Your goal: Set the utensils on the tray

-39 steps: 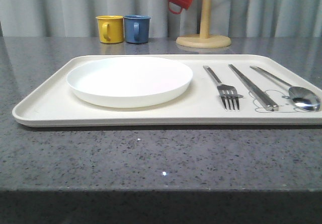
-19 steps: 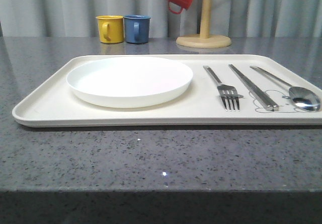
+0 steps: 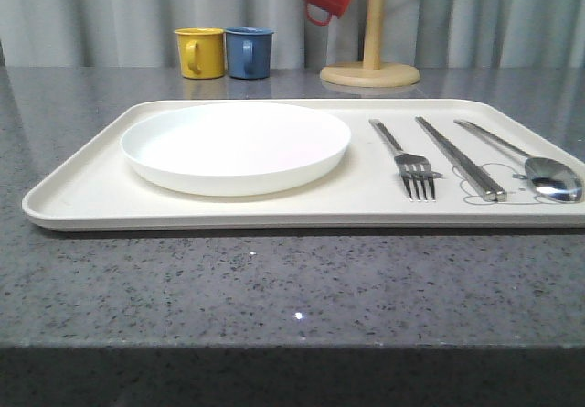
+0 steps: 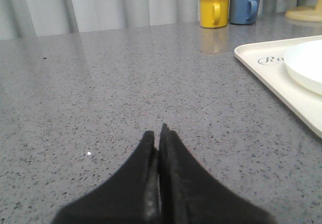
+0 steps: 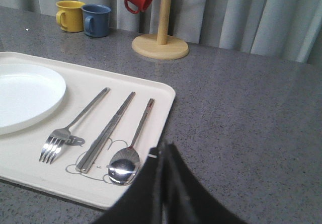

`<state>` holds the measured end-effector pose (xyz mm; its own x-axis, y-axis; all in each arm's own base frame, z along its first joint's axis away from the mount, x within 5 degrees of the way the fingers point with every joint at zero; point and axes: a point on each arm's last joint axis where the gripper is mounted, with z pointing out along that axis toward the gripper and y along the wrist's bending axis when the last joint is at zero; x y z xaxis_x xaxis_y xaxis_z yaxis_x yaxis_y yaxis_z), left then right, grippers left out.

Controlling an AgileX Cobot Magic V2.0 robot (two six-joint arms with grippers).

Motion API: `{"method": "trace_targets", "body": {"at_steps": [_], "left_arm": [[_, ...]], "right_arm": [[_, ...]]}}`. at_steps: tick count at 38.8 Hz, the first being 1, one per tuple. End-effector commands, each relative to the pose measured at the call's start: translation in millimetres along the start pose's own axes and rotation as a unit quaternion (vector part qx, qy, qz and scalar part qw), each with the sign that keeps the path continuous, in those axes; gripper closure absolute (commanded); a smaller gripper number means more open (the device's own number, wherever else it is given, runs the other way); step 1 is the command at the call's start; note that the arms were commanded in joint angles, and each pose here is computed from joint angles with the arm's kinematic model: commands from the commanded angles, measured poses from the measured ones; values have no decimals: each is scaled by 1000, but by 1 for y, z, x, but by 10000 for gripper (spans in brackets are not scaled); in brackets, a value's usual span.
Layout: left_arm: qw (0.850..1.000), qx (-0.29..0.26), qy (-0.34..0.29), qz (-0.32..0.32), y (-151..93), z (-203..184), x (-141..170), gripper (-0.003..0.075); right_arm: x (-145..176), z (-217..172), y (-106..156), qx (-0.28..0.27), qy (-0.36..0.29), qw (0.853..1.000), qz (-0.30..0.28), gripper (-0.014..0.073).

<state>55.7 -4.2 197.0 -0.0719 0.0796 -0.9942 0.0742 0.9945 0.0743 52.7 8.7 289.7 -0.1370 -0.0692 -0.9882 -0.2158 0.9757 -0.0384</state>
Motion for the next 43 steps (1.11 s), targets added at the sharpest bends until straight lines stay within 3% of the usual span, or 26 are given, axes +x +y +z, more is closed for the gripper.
{"method": "trace_targets", "body": {"at_steps": [1,8,14,25,43], "left_arm": [[999,-6,-53,-10,1,-2,-8,738],[999,-6,-53,-10,1,-2,-8,738],[999,-6,-53,-10,1,-2,-8,738],[999,-6,-53,-10,1,-2,-8,738],[999,-6,-52,-10,1,-2,-8,738]], "right_arm": [[-15,-1,0,1,-48,999,-10,664],[-13,0,0,0,-47,999,-10,664],[18,5,1,22,-60,997,-48,664],[95,15,-6,113,-48,992,36,664],[99,15,-5,111,-30,993,39,664]]}}
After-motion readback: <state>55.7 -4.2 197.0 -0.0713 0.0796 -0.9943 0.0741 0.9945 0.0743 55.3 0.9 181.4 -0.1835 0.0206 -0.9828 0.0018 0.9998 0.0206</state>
